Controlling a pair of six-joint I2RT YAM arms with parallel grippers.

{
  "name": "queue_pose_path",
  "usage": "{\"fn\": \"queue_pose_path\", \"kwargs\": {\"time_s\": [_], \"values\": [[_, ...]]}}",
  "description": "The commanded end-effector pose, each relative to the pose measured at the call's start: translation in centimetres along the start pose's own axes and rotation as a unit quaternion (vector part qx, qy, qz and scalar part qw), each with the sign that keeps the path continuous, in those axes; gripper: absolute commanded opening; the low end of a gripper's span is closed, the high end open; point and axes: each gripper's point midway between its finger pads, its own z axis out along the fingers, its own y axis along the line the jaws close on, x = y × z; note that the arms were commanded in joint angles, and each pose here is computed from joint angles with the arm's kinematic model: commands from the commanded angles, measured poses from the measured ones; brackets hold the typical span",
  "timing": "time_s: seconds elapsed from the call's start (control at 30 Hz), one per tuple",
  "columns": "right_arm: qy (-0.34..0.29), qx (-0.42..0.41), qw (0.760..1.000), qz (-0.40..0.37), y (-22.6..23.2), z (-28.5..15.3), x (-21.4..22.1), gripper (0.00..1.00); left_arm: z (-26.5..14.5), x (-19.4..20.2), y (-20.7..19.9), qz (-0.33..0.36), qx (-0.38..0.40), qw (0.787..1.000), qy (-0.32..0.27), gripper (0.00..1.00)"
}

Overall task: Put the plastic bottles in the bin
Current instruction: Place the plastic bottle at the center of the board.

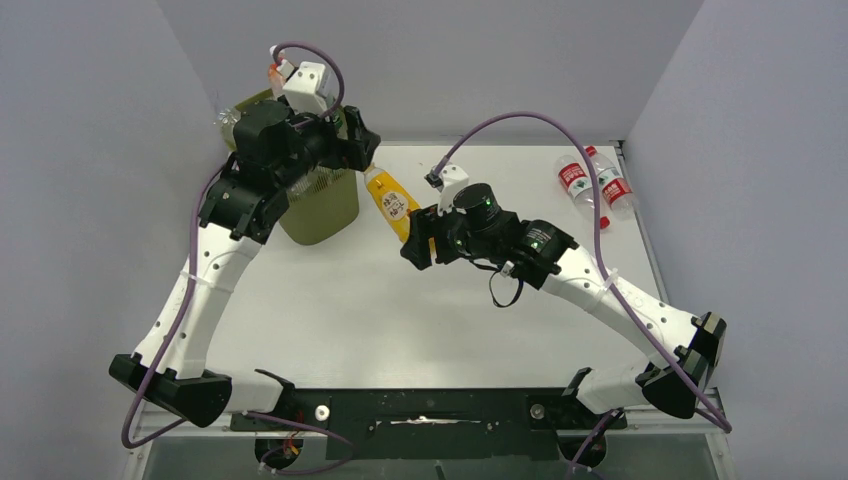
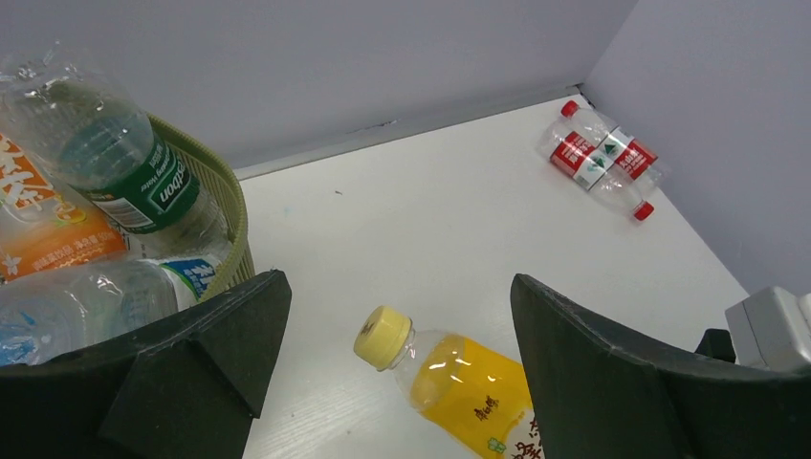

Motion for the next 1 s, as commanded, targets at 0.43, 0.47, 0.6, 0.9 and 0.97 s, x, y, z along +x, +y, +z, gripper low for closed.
{"fn": "queue_pose_path", "kwargs": {"time_s": [0.43, 0.47, 0.6, 0.9, 0.97], "values": [[-0.04, -0.068, 0.997, -0.003, 4.4, -1.3, -0.2, 0.53, 0.3, 5.4, -1.5, -0.001, 0.031, 0.995, 0.092, 0.87], [-0.037, -0.059, 0.998, 0.003, 3.9, -1.2, 0.2, 0.53, 0.2, 5.4, -1.6, -0.001, 0.031, 0.995, 0.094, 0.87], [-0.015, -0.003, 1.0, 0.016, 1.4, -0.2, 2.6, 0.56, 0.2, 6.3, -2.5, -0.006, 0.035, 0.994, 0.107, 0.87], [0.04, 0.024, 0.999, -0.02, -2.4, 4.7, 10.1, 0.58, 0.4, 9.8, -2.3, -0.006, 0.015, 0.991, 0.134, 0.86], [0.049, 0.015, 0.998, -0.043, -2.6, 5.4, 11.2, 0.58, 0.4, 10.5, -2.0, -0.003, 0.009, 0.99, 0.14, 0.86]]}}
